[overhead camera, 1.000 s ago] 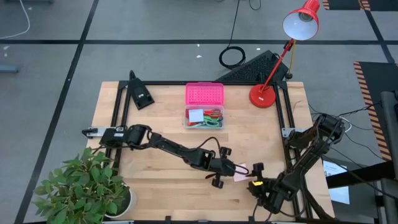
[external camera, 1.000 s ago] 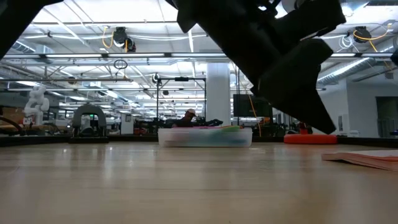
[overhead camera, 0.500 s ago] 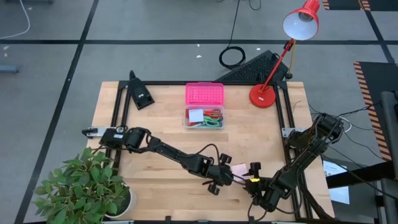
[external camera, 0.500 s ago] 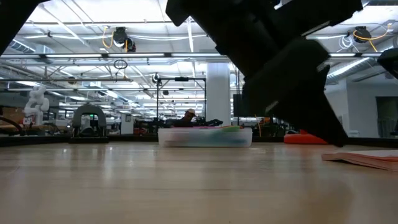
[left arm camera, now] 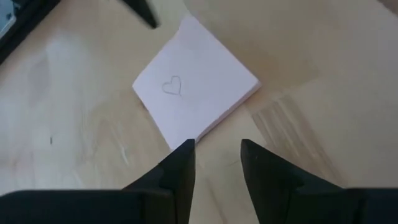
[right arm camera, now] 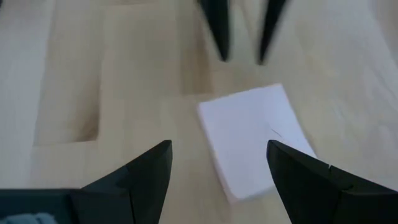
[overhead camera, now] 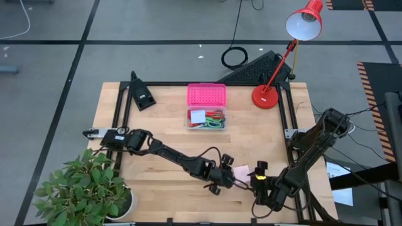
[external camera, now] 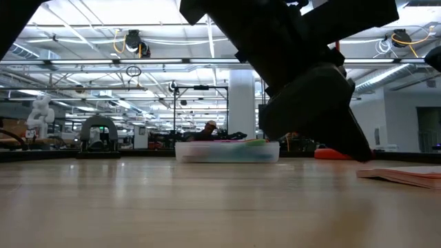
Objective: Pack school essentials
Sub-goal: Put the pink sticky notes into the supply box
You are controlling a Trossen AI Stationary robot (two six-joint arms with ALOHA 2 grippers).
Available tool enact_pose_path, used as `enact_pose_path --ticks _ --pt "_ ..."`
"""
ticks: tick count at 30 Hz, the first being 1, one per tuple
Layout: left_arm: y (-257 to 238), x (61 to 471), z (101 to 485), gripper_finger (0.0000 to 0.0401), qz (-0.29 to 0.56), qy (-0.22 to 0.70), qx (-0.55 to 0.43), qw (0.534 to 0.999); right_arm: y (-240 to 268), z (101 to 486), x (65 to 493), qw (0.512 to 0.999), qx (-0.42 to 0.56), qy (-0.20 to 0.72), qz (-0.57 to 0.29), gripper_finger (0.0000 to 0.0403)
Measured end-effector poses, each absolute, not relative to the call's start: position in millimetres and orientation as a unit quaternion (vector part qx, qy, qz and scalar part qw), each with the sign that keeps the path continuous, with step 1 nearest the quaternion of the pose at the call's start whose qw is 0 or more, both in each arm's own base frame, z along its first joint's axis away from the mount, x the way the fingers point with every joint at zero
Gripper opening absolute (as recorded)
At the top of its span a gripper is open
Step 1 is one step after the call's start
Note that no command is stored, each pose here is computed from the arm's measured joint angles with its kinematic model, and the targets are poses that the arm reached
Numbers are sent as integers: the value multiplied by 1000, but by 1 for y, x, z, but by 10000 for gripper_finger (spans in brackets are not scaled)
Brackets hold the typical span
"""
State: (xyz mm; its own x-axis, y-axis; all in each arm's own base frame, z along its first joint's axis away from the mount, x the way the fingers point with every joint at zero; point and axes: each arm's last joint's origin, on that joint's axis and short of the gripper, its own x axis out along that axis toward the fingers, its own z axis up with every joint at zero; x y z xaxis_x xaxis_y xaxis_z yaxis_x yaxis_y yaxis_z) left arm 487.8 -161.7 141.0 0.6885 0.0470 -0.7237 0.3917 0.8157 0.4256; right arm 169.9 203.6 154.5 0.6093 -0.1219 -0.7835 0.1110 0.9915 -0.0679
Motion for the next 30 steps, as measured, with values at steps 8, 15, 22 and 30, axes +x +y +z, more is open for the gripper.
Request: enact_pose_path --ticks 8,15,22,30 --pt "-172 487 143 132 -108 364 295 877 189 156 159 874 30 462 -149 255" --pt "-182 484 144 132 -118 357 297 878 185 155 156 866 23 470 -166 255" --pt "-181 485 145 132 -108 353 287 884 170 136 148 852 43 480 -203 255" --pt "-177 492 151 132 -87 321 249 910 161 114 153 857 80 486 -148 255"
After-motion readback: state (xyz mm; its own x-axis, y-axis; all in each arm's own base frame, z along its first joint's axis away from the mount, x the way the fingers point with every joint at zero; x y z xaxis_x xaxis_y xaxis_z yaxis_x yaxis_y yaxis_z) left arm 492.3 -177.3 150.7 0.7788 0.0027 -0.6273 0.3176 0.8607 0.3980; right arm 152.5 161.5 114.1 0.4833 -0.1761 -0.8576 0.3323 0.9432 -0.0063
